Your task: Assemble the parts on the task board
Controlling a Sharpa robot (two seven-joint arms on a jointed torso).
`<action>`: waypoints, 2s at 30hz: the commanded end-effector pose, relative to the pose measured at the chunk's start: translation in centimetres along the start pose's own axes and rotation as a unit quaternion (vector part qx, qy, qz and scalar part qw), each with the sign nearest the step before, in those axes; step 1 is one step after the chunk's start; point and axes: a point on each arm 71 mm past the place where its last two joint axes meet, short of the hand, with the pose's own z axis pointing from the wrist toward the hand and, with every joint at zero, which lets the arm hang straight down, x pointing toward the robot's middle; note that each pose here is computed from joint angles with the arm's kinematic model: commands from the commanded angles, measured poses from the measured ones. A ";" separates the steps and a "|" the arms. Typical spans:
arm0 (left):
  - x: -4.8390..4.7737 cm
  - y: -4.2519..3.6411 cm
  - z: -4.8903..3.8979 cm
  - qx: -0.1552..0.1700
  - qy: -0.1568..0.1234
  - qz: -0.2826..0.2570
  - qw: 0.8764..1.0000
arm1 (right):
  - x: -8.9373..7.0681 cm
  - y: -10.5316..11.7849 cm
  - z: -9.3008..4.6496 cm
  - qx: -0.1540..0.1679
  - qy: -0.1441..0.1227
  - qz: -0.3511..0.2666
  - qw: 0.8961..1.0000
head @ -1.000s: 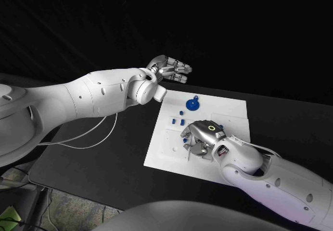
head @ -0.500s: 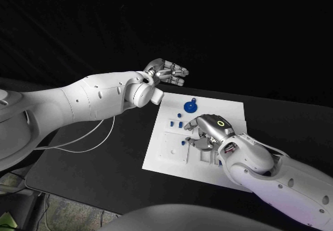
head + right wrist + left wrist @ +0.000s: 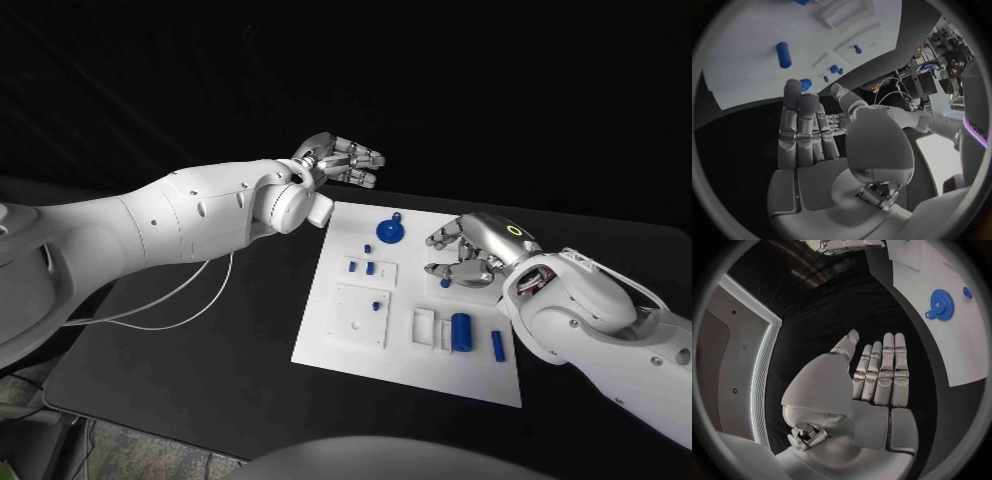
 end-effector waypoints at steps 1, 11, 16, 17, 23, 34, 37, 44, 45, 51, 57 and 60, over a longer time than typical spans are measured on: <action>0.04 -0.15 -0.03 0.006 0.005 0.001 1.000 | 0.7 -0.6 -0.1 0.015 0.058 -0.005 0.998; -0.06 -0.11 -0.10 0.005 0.006 0.001 1.000 | 1.3 -1.7 -0.1 0.034 0.111 -0.051 0.992; -0.07 -0.11 -0.11 0.005 0.006 0.001 1.000 | 1.4 -2.0 0.2 0.040 0.106 -0.067 0.991; -0.08 -0.10 -0.11 0.005 0.006 0.001 1.000 | 1.5 -2.0 0.3 0.041 0.104 -0.069 0.991; -0.16 -0.07 -0.12 0.004 0.005 0.001 1.000 | 1.5 -2.2 0.6 0.045 0.095 -0.077 0.992; -0.08 -0.05 -0.01 0.004 0.006 0.001 1.000 | 2.0 -2.2 1.0 0.043 0.101 -0.080 0.991; -0.07 -0.04 0.00 0.004 0.006 0.001 1.000 | 2.0 -2.1 1.0 0.042 0.104 -0.081 0.990; -0.13 -0.02 0.00 0.003 0.006 0.001 1.000 | 2.2 -2.3 1.0 0.044 0.111 -0.084 0.989; -0.13 -0.02 0.00 0.003 0.006 0.001 1.000 | 2.2 -2.3 1.0 0.045 0.112 -0.084 0.989; -0.10 0.00 0.00 0.002 0.007 0.000 1.000 | 2.3 -2.4 1.0 0.047 0.119 -0.086 0.988; -0.09 0.04 0.01 0.002 0.008 0.000 1.000 | 2.4 -2.4 1.0 0.047 0.122 -0.086 0.988; -0.07 0.06 0.02 0.002 0.008 0.000 1.000 | 2.4 -2.3 1.0 0.045 0.124 -0.084 0.988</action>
